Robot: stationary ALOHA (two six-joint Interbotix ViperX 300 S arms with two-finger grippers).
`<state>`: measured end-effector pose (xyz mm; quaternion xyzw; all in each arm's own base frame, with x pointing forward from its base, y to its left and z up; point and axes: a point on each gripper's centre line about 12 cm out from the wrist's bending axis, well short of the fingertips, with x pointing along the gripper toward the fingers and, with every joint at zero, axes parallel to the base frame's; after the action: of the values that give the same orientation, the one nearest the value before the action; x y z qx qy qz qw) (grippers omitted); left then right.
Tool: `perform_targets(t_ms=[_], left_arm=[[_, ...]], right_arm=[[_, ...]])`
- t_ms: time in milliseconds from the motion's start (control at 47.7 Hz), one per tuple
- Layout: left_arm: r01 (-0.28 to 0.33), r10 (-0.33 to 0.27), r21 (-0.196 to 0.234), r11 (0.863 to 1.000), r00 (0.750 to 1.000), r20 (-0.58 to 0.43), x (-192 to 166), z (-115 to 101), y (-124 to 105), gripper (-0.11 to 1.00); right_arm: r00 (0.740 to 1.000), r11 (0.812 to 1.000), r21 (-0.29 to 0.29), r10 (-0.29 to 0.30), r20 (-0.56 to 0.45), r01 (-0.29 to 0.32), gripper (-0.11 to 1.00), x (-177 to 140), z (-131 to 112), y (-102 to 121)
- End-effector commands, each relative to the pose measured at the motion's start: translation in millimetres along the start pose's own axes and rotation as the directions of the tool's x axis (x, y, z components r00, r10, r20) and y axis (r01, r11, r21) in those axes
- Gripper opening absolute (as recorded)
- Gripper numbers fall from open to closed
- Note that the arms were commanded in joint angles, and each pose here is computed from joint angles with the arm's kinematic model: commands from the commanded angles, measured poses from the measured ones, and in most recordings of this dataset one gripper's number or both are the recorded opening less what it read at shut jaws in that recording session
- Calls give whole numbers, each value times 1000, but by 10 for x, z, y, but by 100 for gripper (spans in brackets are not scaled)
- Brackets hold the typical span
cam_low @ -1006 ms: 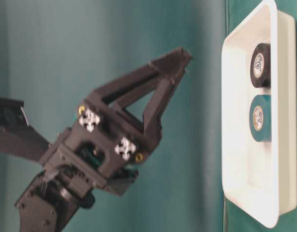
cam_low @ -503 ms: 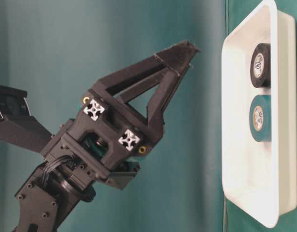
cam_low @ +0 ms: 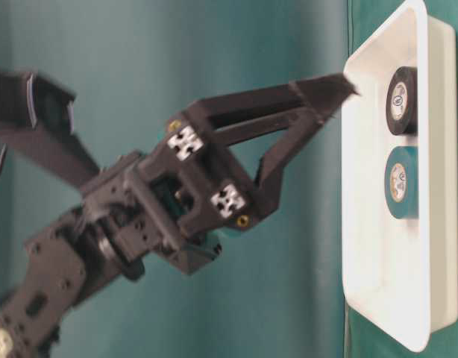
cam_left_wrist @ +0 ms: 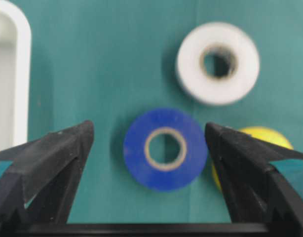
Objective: Pick up the tape from a random location and place it into the white case.
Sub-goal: 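Reach the left gripper over the blue tape roll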
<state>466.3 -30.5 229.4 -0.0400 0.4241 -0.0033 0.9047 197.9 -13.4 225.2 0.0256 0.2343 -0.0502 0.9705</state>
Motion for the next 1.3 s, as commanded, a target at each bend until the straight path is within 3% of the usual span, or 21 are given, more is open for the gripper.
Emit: perform_targets(t_ms=[0, 294, 1279], left_arm=[[1, 0, 5, 1000, 1000, -25, -121, 177, -50, 99], [-13, 17, 25, 1000, 989, -149, -105, 321, -119, 99], [-20, 23, 19, 1000, 989, -148, -97, 276, -73, 99]], right_arm=[[1000, 1000, -1, 0, 20, 0, 89, -3, 90, 3], [1000, 1000, -2, 0, 12, 0, 89, 11, 80, 3], [1000, 1000, -3, 0, 15, 0, 89, 11, 97, 4]])
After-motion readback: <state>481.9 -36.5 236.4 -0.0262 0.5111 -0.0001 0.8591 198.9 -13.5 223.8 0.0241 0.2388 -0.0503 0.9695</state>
